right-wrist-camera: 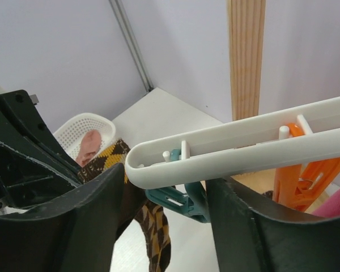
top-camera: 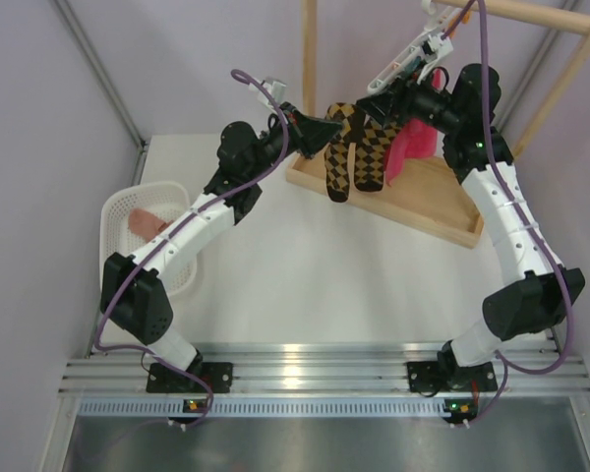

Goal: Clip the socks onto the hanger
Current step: Open the clamp at the hanger, then clamp the sock onto the hanger.

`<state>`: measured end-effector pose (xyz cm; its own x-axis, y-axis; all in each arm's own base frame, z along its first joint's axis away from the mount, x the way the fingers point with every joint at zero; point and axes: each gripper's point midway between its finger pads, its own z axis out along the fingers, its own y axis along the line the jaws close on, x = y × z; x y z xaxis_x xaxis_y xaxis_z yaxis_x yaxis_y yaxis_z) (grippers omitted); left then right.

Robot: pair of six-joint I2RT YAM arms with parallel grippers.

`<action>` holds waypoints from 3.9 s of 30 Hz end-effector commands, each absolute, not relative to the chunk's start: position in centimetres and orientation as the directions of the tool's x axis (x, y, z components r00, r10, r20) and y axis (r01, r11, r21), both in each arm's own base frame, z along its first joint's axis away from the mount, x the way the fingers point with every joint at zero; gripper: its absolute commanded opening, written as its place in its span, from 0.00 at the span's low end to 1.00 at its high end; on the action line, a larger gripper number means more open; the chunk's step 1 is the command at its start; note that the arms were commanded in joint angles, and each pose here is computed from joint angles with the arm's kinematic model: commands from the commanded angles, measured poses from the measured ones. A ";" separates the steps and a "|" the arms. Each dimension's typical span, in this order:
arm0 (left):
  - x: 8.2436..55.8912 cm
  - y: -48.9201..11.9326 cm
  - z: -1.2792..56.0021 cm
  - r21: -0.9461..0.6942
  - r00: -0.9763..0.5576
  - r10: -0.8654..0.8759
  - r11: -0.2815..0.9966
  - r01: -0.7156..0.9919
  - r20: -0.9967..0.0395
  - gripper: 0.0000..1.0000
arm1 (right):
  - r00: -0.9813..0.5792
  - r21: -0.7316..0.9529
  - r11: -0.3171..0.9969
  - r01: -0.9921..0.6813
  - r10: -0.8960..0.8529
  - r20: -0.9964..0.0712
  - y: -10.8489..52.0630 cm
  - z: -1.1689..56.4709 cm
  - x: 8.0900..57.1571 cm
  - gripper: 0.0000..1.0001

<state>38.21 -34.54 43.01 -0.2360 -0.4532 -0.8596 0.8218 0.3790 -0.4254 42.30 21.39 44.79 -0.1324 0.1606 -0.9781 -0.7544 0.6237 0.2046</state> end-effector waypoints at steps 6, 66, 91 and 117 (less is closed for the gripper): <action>37.8 -34.1 45.8 -0.369 -0.164 -0.483 0.367 0.854 -0.860 0.00 | -0.043 0.148 0.650 -0.745 0.174 -0.984 21.4 47.8 42.3 0.30; 37.1 -33.1 48.3 -0.219 0.034 -0.568 0.372 0.902 -0.822 0.00 | -0.498 0.758 0.343 -0.554 0.593 -0.633 22.3 47.6 44.1 0.00; 36.8 -33.8 49.8 -0.183 0.069 -0.574 0.370 0.911 -0.816 0.00 | -0.504 0.764 0.334 -0.552 0.597 -0.625 22.2 47.7 44.2 0.04; 38.0 -34.3 48.6 -0.196 0.056 -0.549 0.390 0.899 -0.834 0.00 | -0.505 0.758 0.309 -0.574 0.595 -0.625 22.2 48.5 43.8 0.44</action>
<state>38.87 -34.71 45.42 -0.0151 -0.5120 -0.8588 0.8820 0.3977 -0.2527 43.59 22.91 47.34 -0.5418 0.5720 -0.6158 -0.5531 0.3090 0.7737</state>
